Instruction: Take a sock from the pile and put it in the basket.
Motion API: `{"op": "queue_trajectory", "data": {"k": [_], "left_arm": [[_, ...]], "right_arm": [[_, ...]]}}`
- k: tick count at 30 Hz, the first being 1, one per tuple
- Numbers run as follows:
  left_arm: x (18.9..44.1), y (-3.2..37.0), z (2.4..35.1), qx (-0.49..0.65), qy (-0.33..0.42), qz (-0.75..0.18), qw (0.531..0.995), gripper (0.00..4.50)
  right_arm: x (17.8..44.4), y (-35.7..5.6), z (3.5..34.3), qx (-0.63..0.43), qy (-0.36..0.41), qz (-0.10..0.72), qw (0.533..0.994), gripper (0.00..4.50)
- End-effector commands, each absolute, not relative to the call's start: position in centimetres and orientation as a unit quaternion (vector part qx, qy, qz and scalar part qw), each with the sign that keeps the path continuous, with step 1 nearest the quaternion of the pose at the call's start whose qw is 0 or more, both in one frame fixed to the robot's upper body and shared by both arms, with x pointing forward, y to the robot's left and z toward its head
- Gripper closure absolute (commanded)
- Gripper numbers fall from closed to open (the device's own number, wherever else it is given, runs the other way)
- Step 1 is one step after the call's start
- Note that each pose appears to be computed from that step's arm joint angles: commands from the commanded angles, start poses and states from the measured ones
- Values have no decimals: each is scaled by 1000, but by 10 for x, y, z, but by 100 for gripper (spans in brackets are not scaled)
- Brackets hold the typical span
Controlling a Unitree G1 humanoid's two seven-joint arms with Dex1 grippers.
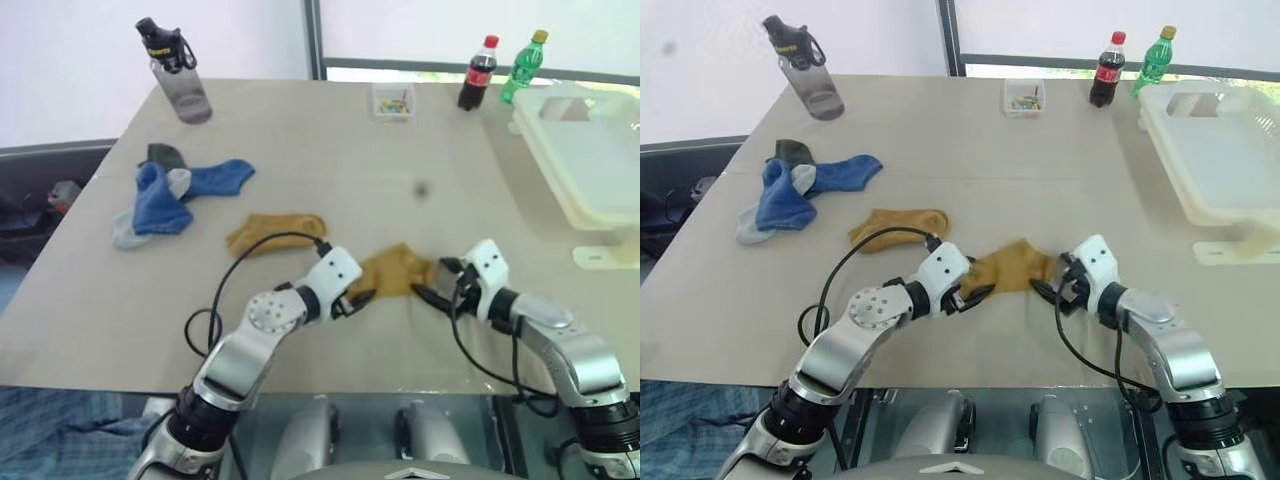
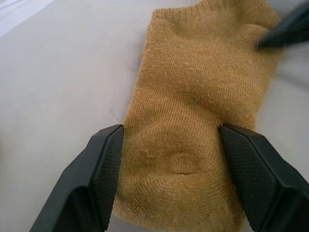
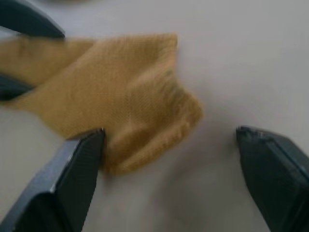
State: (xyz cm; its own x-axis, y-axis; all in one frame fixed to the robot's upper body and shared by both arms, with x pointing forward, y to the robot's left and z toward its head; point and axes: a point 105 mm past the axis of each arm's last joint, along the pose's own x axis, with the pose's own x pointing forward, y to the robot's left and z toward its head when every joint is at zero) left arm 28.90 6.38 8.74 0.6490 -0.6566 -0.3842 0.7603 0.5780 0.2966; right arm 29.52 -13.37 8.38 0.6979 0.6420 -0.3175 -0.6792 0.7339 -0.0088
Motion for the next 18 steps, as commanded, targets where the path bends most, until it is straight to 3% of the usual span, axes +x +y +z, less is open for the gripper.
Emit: {"op": "queue_trajectory", "data": {"k": [1,6,7,12,18], "left_arm": [[283,67,82,224,130,-408,876,108],[276,69,81,221,137,-417,871,108],[274,69,81,220,138,-419,870,108],[269,73,82,216,146,-425,867,108],[266,73,84,208,150,-434,864,108]], "right_arm": [[287,-131,87,-60,149,372,914,187],[278,-131,88,-50,153,380,911,426],[274,-131,89,-46,157,385,908,447],[256,-128,90,-36,173,407,896,447],[252,-132,92,-27,198,398,896,447]]}}
